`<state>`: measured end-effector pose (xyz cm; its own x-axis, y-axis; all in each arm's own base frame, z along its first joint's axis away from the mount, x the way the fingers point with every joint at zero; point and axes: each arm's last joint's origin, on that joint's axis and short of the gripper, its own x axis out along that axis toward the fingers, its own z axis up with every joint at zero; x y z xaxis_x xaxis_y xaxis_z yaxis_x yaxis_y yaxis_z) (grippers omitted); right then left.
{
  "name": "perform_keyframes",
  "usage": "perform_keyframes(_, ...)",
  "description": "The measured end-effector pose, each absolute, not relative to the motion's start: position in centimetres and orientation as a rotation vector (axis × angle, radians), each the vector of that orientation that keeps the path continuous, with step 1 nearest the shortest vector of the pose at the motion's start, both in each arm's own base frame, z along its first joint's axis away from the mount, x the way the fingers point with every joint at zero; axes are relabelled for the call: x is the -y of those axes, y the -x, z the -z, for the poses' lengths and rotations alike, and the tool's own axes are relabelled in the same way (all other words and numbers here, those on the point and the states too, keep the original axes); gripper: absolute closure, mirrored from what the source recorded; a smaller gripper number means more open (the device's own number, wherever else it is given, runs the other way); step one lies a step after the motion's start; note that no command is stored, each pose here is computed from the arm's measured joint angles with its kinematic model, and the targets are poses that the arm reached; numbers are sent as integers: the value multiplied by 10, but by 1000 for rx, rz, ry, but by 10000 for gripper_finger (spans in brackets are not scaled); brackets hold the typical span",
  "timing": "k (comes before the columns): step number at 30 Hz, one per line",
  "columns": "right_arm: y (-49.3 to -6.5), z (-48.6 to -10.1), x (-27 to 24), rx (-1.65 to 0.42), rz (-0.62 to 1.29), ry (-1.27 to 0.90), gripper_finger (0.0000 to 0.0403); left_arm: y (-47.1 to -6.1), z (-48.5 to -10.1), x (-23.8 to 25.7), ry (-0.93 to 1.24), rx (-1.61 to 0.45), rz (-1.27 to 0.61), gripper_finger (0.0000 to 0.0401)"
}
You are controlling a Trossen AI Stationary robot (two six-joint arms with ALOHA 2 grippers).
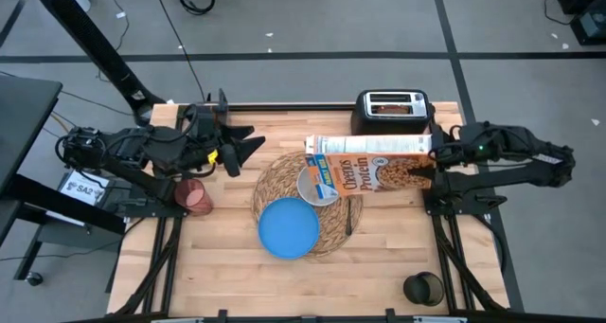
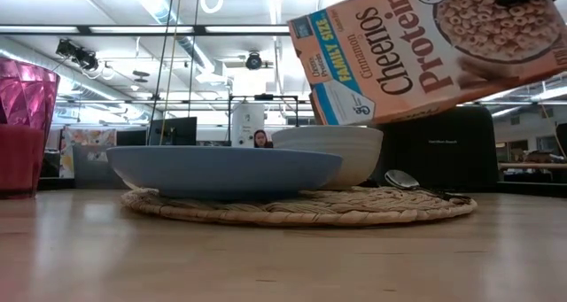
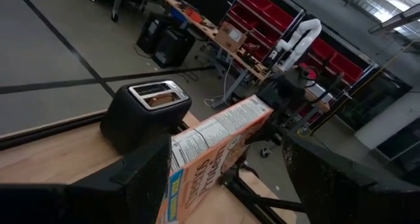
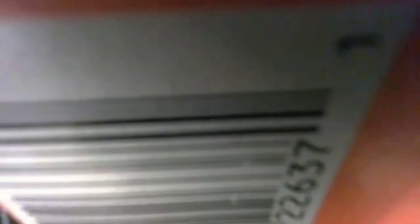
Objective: Arrange a breakfast setting
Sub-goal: Pour the cereal into the white bowl
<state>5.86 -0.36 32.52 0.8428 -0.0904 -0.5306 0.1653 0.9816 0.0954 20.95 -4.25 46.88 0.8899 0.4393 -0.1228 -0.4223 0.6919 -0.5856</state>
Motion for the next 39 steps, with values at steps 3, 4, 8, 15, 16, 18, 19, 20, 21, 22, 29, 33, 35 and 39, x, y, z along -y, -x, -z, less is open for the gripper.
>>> perform_keyframes(3, -62, -330, 4, -576, 130, -102, 124, -210, -469, 43, 650, 19, -464, 106)
perform_keyframes(4, -63, -331, 4, -588, 130, -87, 124, -210, -468, 43, 649, 14, -456, 106)
perform_keyframes(8, -67, -337, 4, -613, 128, -28, 124, -210, -467, 44, 647, -7, -435, 106)
perform_keyframes(15, -72, -346, 5, -622, 113, 42, 124, -209, -460, 46, 626, -112, -366, 106)
perform_keyframes(16, -72, -348, 5, -620, 111, 49, 124, -209, -459, 47, 619, -135, -351, 106)
perform_keyframes(18, -73, -352, 5, -615, 108, 61, 125, -209, -456, 48, 612, -176, -323, 106)
perform_keyframes(19, -73, -354, 5, -612, 105, 67, 125, -209, -455, 48, 611, -192, -309, 106)
perform_keyframes(20, -73, -355, 5, -610, 104, 73, 125, -209, -454, 48, 610, -207, -295, 106)
perform_keyframes(21, -73, -356, 5, -611, 103, 75, 125, -208, -454, 49, 610, -218, -283, 106)
perform_keyframes(22, -72, -356, 5, -616, 102, 76, 125, -208, -453, 49, 610, -228, -276, 106)
perform_keyframes(29, -70, -353, 5, -662, 95, 92, 125, -208, -453, 49, 613, -238, -272, 106)
perform_keyframes(33, -70, -353, 5, -663, 91, 100, 125, -208, -453, 49, 616, -237, -272, 106)
perform_keyframes(35, -70, -353, 5, -662, 89, 106, 125, -208, -453, 49, 616, -237, -272, 106)
perform_keyframes(39, -68, -358, 5, -650, 85, 121, 125, -208, -453, 49, 620, -236, -273, 106)
